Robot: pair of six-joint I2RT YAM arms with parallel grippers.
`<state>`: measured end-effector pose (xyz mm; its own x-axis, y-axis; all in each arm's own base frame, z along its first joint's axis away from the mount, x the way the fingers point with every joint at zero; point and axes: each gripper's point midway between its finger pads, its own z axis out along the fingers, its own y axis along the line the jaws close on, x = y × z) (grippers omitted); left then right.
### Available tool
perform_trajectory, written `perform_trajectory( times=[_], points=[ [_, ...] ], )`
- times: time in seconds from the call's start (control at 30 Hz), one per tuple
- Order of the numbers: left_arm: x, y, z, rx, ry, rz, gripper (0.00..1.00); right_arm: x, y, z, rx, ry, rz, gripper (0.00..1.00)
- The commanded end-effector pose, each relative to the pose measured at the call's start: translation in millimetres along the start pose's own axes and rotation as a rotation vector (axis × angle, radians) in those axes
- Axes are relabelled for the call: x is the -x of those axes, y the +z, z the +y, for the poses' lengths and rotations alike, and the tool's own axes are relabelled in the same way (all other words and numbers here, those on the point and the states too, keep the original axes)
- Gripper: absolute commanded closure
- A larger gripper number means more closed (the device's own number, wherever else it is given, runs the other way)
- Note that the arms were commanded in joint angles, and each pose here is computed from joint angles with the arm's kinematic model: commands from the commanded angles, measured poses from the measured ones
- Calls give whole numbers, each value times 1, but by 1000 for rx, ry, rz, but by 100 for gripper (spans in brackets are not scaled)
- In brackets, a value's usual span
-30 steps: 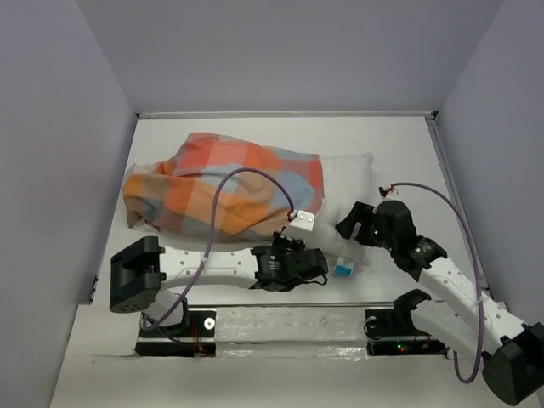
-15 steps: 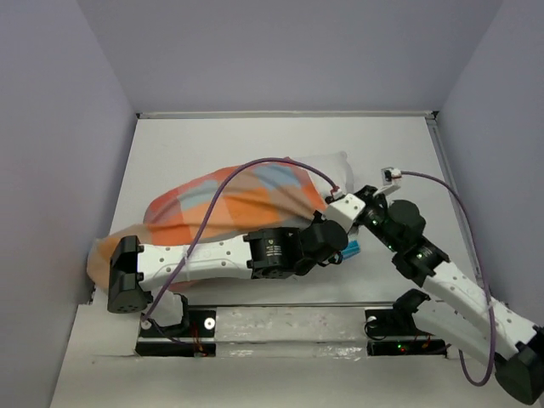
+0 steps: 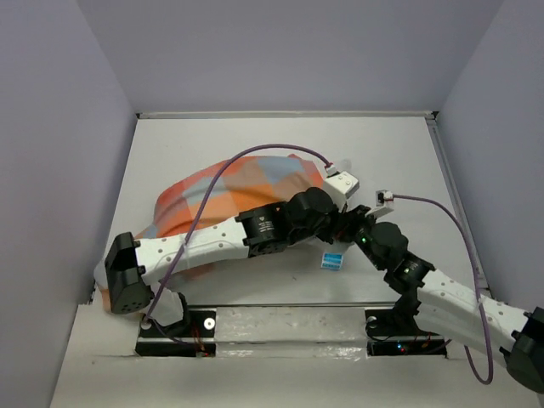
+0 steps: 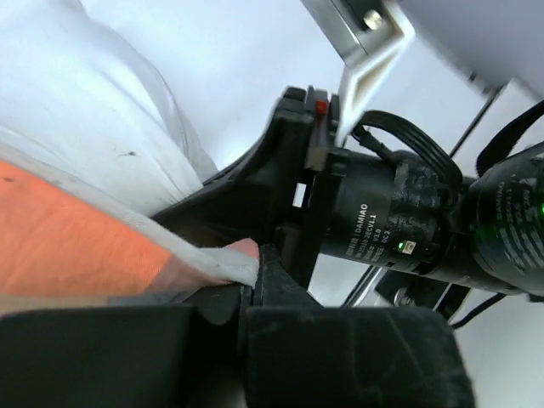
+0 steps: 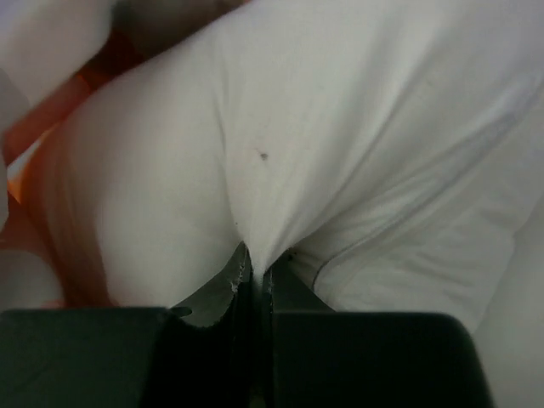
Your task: Put the pillow into the pillowcase
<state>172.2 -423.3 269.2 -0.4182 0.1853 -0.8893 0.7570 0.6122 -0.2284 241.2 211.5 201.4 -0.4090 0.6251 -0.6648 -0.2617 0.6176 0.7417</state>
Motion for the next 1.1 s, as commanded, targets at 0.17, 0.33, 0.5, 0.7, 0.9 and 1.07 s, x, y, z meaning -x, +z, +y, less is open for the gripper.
perform_trajectory(
  times=[0.17,0.33,0.5,0.7,0.9,1.07],
  points=[
    [62,-41,-58,-206,-60,-217,1,-30,-13,-10,-66,-45,104,100],
    [113,-99,12,-73,-162,-344,1,-44,-16,-22,-84,-80,153,100],
    [100,-88,88,260,-139,-239,5,-52,-14,-18,-51,-135,206,100],
    [34,-54,181,673,-39,-20,14,-47,-17,-17,-56,-199,214,100],
    [13,-18,216,740,-2,57,19,-46,-16,-13,-56,-270,236,100],
    [-1,-5,234,813,28,118,44,-49,-18,-15,-48,-278,249,100]
  ],
)
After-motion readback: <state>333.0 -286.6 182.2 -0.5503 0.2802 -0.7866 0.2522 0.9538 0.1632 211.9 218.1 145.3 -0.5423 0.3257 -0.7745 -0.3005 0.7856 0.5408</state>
